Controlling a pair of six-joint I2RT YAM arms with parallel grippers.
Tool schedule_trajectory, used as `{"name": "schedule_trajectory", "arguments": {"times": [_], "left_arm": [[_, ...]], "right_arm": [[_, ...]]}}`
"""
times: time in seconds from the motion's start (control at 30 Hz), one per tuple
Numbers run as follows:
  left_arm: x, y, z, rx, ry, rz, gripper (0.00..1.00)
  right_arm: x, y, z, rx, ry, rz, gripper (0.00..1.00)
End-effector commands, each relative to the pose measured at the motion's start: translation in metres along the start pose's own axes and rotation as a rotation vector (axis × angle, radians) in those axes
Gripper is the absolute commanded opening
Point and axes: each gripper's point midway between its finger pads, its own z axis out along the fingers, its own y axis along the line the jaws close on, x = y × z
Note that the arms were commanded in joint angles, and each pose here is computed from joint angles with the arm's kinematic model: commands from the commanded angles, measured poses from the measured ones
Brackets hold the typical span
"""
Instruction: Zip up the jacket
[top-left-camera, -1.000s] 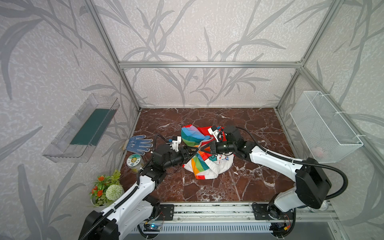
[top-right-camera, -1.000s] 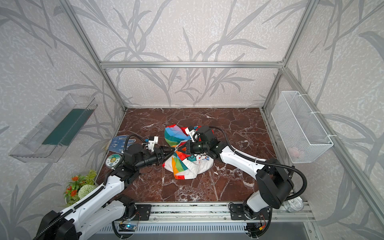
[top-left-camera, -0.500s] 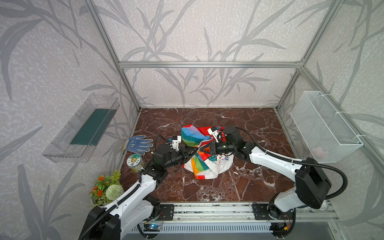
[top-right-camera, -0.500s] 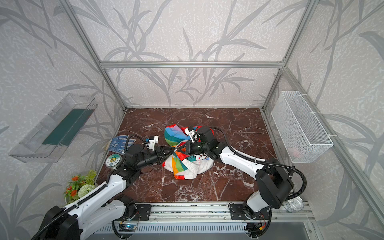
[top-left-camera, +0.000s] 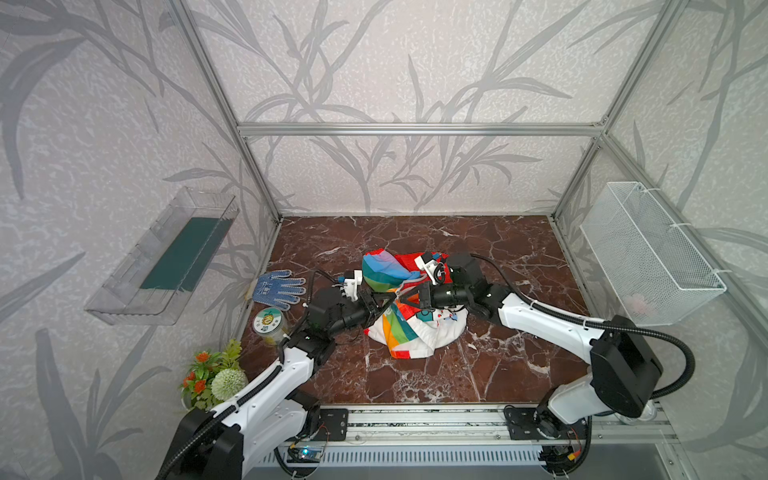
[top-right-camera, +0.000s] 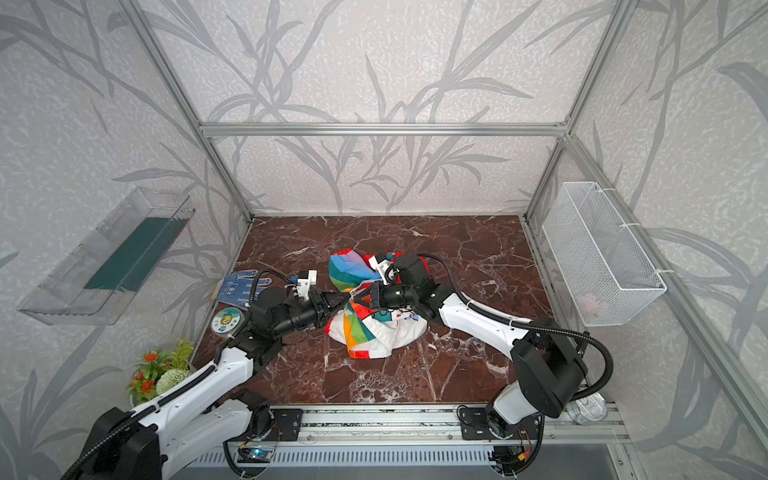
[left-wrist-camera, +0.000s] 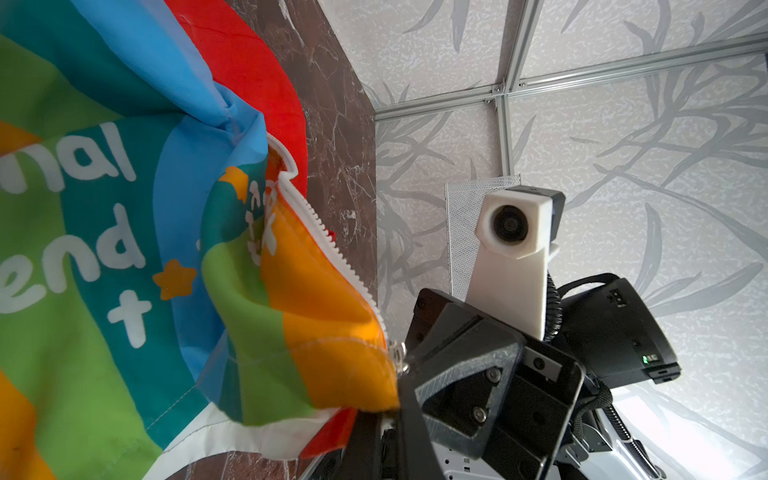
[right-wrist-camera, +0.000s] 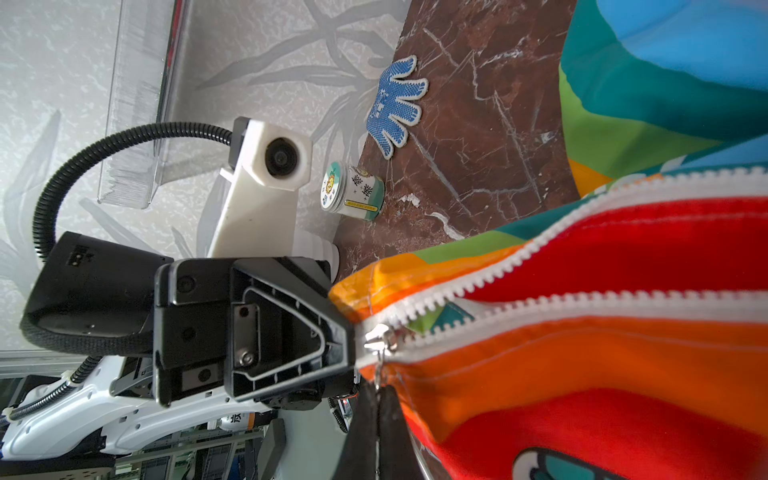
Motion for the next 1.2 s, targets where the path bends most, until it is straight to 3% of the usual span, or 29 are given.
{"name": "schedule_trajectory", "arguments": {"times": [0.0,0.3,0.77,0.97,1.17], "left_arm": [[0.003,-0.007,0.0,0.009,0.015,0.016,0.0],[0.009,0.013,-0.015,-0.159,0.03,0.106,0.0],[0.006,0.032,-0.038,-0.289,0.021,0.137,0.0],[-0.029,0.005,-0.055,-0.282,-0.064,0.155,0.0],[-0.067,-0.046,-0.039,-0.248,-0.02,0.258,0.0]], "right_arm": [[0.002,0.006,0.0,-0.025,0.004,-0.019,0.0],[0.003,-0.003,-0.002,0.021,0.03,-0.009,0.0],[-0.002,-0.014,-0.009,0.057,0.068,0.005,0.0],[-0.035,-0.005,-0.028,0.056,-0.021,-0.015,0.0],[-0.082,0.018,-0.06,0.067,-0.114,-0.077,0.0]]}}
